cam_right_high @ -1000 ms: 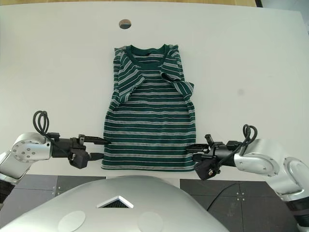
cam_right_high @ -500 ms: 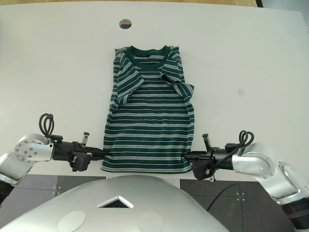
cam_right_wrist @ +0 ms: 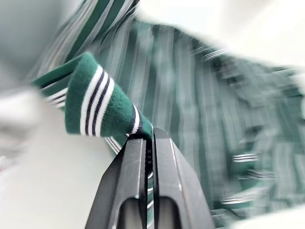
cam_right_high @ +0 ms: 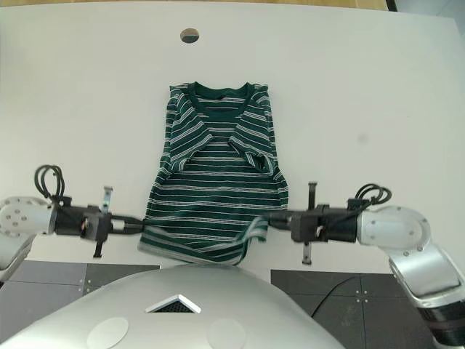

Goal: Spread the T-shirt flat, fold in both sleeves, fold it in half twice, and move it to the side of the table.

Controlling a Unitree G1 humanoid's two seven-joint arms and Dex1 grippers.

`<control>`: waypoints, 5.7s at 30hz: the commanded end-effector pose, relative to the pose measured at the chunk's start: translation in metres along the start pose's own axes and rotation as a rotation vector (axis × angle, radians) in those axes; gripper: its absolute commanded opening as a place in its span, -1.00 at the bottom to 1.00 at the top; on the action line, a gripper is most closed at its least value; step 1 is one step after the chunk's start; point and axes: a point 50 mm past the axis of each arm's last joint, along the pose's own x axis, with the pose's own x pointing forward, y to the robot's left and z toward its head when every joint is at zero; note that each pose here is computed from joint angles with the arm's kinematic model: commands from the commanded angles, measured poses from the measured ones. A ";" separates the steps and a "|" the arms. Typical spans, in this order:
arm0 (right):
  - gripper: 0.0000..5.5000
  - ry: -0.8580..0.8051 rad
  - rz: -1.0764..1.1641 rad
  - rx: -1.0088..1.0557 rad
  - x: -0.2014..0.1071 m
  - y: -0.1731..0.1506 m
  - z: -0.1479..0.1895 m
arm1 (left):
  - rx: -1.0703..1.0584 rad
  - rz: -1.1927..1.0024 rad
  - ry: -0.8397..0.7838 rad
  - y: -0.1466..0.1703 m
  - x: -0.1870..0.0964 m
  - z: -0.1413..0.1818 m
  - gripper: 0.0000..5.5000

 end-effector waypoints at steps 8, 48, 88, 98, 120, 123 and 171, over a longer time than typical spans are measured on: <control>-0.96 0.056 -0.347 0.115 0.012 -0.067 -0.022 | -0.208 0.483 0.024 0.093 0.012 -0.009 -0.94; -0.34 0.166 -0.691 0.110 0.060 -0.155 -0.056 | -0.723 0.965 -0.043 0.186 0.039 -0.041 -0.58; -0.95 0.590 0.150 0.104 0.046 -0.065 -0.094 | -0.311 0.361 0.381 0.070 0.073 -0.040 -0.96; -0.95 0.402 0.357 0.057 0.045 0.007 -0.039 | -0.291 0.400 0.363 0.078 0.065 -0.044 -0.96; -0.95 0.111 0.211 -0.045 0.122 -0.045 0.015 | -0.260 0.362 0.309 0.073 0.082 -0.040 -0.96; -0.95 0.172 0.262 -0.047 0.129 -0.037 0.002 | -0.259 0.361 0.303 0.072 0.084 -0.039 -0.96; -0.68 0.292 -0.085 -0.534 0.011 -0.040 -0.002 | 0.329 0.655 -0.023 0.084 0.026 0.027 -0.72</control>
